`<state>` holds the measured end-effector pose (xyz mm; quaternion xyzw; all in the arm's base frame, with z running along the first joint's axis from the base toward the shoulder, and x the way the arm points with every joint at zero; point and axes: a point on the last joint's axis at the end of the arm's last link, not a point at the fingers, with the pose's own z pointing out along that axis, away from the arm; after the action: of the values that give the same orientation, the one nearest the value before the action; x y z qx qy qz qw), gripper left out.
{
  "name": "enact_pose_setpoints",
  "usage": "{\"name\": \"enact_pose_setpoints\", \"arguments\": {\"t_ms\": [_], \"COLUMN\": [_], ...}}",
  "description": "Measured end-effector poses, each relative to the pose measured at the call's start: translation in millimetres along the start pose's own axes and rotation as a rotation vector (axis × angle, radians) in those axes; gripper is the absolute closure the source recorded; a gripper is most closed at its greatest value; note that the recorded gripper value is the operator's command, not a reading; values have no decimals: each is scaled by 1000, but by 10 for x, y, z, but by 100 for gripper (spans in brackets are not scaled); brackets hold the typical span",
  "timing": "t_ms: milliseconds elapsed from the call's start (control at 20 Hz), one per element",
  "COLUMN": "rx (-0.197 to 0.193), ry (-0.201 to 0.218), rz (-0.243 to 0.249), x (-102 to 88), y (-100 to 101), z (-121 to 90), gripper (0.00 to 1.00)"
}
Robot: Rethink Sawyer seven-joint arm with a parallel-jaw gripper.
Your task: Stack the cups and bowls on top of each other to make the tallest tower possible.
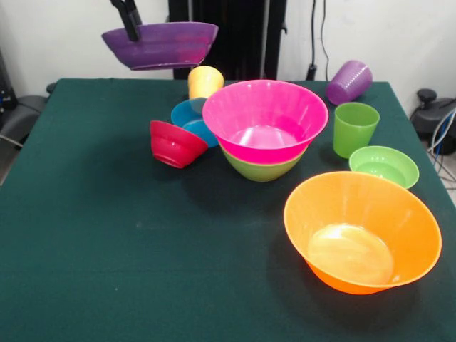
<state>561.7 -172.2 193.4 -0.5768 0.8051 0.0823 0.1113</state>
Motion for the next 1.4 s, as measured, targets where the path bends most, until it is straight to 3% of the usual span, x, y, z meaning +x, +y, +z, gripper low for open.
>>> {"name": "enact_pose_setpoints", "arguments": {"t_ms": [200, 350, 400, 650, 900, 1050, 1400], "rx": [30, 75, 112, 206, 240, 234, 164], "ry": [-17, -28, -35, -70, -99, -121, -154], "rz": [14, 21, 21, 31, 70, 96, 166], "x": [-87, -161, -223, -397, -435, -464, -536], "y": [-61, -123, -169, -250, -225, -175, 63], "z": [1, 18, 46, 122, 175, 239, 354], "gripper": [100, 100, 100, 100, 100, 100, 100]}}
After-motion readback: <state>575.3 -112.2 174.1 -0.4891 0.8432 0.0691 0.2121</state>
